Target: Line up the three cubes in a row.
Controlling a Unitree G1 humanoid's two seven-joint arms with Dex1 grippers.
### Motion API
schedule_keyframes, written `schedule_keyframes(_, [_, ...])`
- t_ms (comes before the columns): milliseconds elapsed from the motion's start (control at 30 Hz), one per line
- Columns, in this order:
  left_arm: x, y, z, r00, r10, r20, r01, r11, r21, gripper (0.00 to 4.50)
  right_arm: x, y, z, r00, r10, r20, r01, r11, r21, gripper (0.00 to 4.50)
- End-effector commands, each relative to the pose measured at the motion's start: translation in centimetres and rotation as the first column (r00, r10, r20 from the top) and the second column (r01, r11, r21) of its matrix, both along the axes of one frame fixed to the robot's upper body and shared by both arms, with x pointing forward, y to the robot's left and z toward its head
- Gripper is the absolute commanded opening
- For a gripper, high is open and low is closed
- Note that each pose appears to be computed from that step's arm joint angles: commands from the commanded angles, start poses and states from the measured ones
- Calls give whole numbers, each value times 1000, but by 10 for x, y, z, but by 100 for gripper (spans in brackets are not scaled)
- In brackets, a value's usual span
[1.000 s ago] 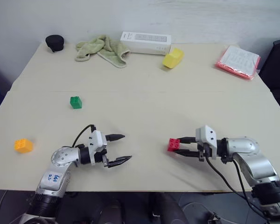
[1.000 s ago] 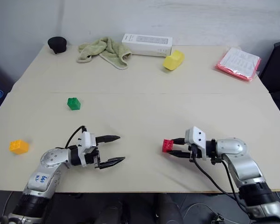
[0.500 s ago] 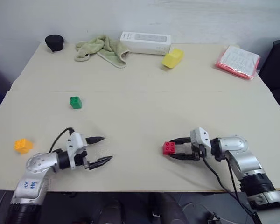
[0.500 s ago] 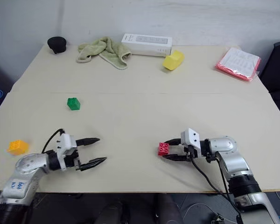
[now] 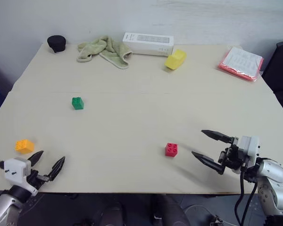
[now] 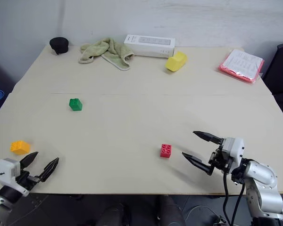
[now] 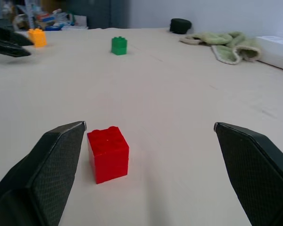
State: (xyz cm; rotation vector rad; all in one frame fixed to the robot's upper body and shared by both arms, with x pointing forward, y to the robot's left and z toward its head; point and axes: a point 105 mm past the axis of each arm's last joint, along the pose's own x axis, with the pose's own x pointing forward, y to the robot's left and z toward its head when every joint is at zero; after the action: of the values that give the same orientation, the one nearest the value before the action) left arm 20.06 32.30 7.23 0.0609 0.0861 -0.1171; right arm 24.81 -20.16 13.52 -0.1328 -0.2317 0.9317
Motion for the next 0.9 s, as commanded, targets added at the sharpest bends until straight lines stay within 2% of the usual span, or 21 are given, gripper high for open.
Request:
schedule_keyframes(33, [9,-17,17,996,5,91,1,998,-59,450,-3,3,11,998,-11,61,10,1000,9,446])
schedule_keyframes(133, [37,-29,34,984,94,151,-70,985,-155,450,-5,14,15,995,19,98,-20,1000,11,446])
schedule_keyframes(200, [68,-45,49,974,114,193,-72,974,-215,450,2,16,27,989,-9,149,1,999,49,446])
schedule_keyframes(300, [106,-64,67,969,110,222,-74,983,-165,450,9,19,44,980,-40,196,17,993,118,446])
schedule_keyframes(333, [127,-69,74,965,132,225,-97,982,-163,450,11,23,52,973,-41,225,11,991,132,446])
schedule_keyframes(433, [166,-76,86,950,233,208,-204,967,-151,450,14,33,63,965,-37,259,-2,989,151,446])
schedule_keyframes(500, [178,-77,90,934,292,205,-266,953,-145,450,15,36,64,965,-42,260,1,988,157,446])
schedule_keyframes(567, [194,-89,93,935,281,217,-266,959,-96,450,15,38,64,965,-53,258,13,988,155,446])
schedule_keyframes(633, [207,-95,90,937,293,190,-277,955,-106,450,14,39,63,965,-62,253,22,987,158,446])
schedule_keyframes(767, [224,-81,88,880,454,141,-437,889,-134,450,9,40,60,966,-77,247,38,987,156,446])
schedule_keyframes(867, [233,-89,85,893,436,115,-421,898,-130,450,8,39,58,964,-93,247,56,987,152,446])
schedule_keyframes(900, [235,-90,84,894,435,107,-421,898,-128,431,7,38,57,964,-97,248,61,987,149,449])
